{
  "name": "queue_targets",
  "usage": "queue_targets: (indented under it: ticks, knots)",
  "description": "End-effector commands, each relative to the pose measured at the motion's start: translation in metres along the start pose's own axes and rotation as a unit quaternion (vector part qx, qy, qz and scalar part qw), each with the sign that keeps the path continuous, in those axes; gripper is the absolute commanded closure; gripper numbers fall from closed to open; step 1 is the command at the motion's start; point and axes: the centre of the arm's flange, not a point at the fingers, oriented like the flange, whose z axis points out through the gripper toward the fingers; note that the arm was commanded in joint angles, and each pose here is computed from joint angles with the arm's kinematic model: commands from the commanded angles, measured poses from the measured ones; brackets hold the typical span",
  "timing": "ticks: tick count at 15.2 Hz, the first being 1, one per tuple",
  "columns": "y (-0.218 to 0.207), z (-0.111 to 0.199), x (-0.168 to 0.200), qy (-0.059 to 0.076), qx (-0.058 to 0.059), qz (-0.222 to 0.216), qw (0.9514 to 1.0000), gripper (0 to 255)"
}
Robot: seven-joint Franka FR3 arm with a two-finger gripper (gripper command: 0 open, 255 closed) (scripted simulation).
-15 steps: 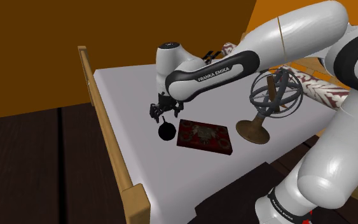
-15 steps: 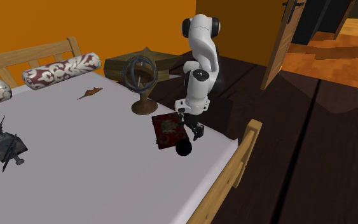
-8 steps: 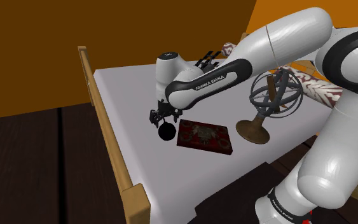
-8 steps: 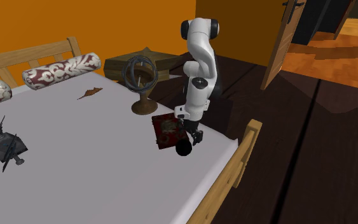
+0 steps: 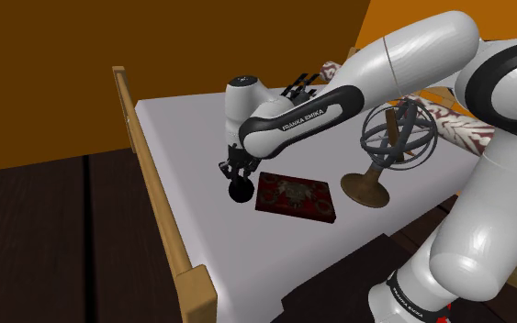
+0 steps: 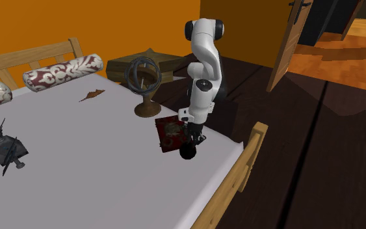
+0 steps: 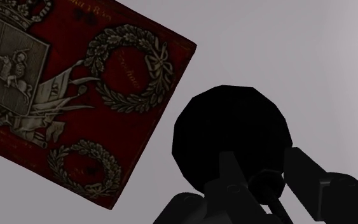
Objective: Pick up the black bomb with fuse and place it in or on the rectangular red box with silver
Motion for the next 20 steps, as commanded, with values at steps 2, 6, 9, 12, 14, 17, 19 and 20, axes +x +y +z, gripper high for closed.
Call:
queue_targets:
  ticks: [2,6,9,12,14,17,19,20]
  knots:
    - [0.000,0.000,0.000,0.000,0.000,0.000,1.0000,255]
    - [0.000,0.000,0.000,0.000,0.000,0.000,1.0000,255]
    - [0.001,-0.005,0.000,0.000,0.000,0.000,1.0000,255]
    - [0.002,-0.021,0.001,0.000,0.000,0.000,1.0000,255]
    - [0.003,-0.031,0.002,0.000,0.000,0.000,1.0000,255]
    - [0.005,-0.047,0.003,0.000,0.000,0.000,1.0000,255]
    - [0.006,-0.058,0.004,0.000,0.000,0.000,1.0000,255]
    - [0.006,-0.063,0.004,0.000,0.000,0.000,1.0000,255]
